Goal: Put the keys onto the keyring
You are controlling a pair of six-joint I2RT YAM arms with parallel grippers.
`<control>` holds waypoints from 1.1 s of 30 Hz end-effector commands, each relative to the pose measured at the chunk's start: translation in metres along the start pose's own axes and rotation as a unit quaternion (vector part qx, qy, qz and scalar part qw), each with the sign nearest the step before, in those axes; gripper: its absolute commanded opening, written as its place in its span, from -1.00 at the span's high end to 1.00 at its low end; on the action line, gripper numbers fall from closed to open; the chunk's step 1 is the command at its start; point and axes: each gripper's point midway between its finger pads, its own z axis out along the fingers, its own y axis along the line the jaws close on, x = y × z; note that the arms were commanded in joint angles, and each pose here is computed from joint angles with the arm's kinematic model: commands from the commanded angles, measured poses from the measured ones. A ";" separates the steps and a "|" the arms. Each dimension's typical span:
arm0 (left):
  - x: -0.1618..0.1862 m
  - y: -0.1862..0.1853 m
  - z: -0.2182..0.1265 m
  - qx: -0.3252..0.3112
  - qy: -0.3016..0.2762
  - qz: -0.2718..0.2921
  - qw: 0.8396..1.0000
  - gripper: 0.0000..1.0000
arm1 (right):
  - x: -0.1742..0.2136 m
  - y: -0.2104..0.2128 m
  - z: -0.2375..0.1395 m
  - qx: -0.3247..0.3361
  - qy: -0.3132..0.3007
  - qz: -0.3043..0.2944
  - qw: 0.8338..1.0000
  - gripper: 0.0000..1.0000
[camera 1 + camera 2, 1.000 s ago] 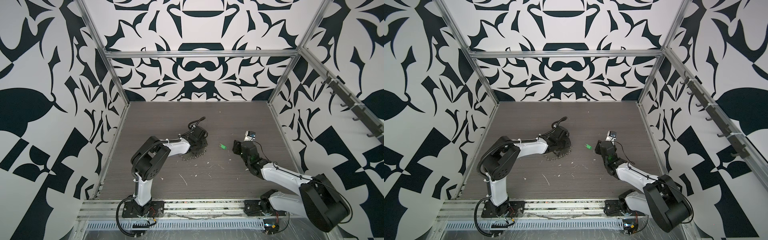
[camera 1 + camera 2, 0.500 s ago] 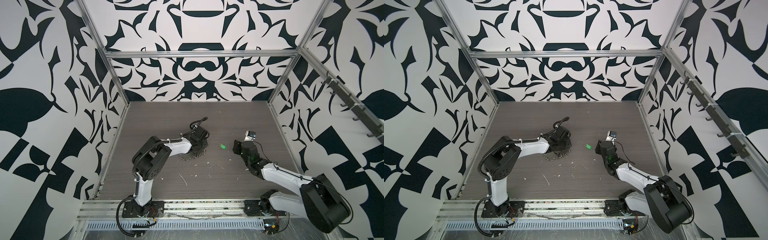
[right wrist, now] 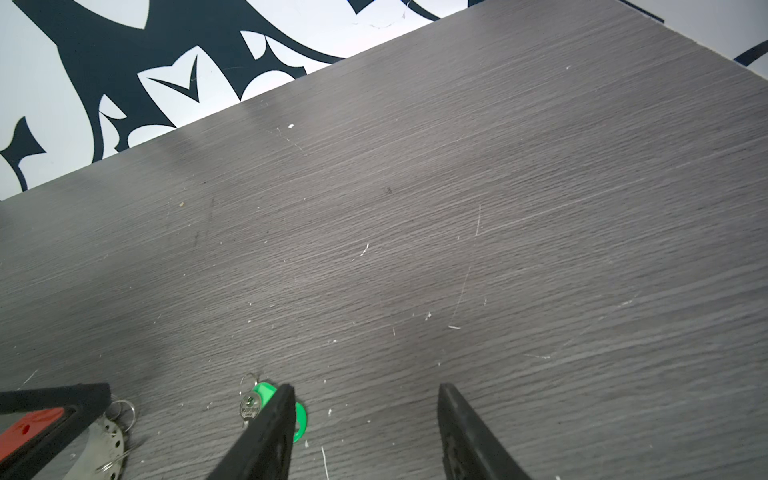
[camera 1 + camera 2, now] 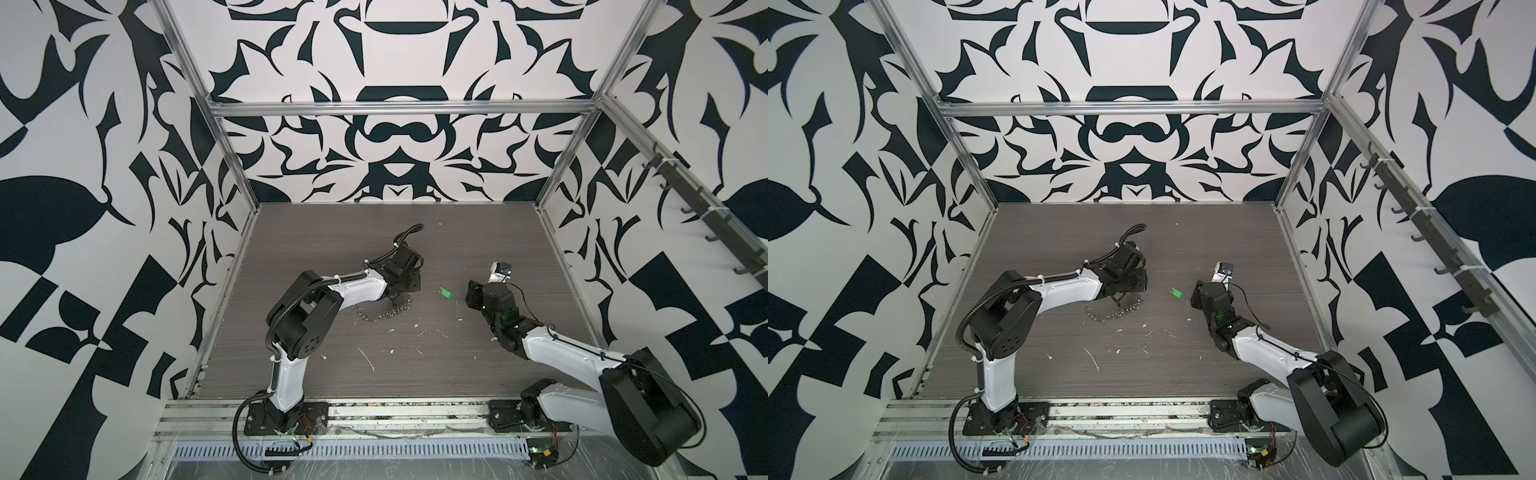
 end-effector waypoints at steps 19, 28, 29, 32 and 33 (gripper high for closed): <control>0.020 0.003 -0.009 0.014 0.024 0.105 0.994 0.21 | -0.010 0.006 -0.002 -0.011 -0.018 0.012 1.000 -0.17; 0.011 0.002 -0.015 0.015 0.007 0.106 0.994 0.17 | -0.009 0.006 -0.001 -0.011 -0.016 0.011 1.000 -0.17; 0.008 0.002 -0.016 0.016 0.004 0.105 0.994 0.17 | -0.009 0.007 -0.001 -0.011 -0.016 0.011 1.000 -0.17; 0.004 0.008 -0.017 0.011 0.001 0.101 0.995 0.17 | -0.009 0.007 0.000 -0.012 -0.016 0.011 1.000 -0.17; 0.004 0.010 -0.017 0.010 0.001 0.098 0.995 0.17 | -0.009 0.007 0.000 -0.012 -0.016 0.011 1.000 -0.17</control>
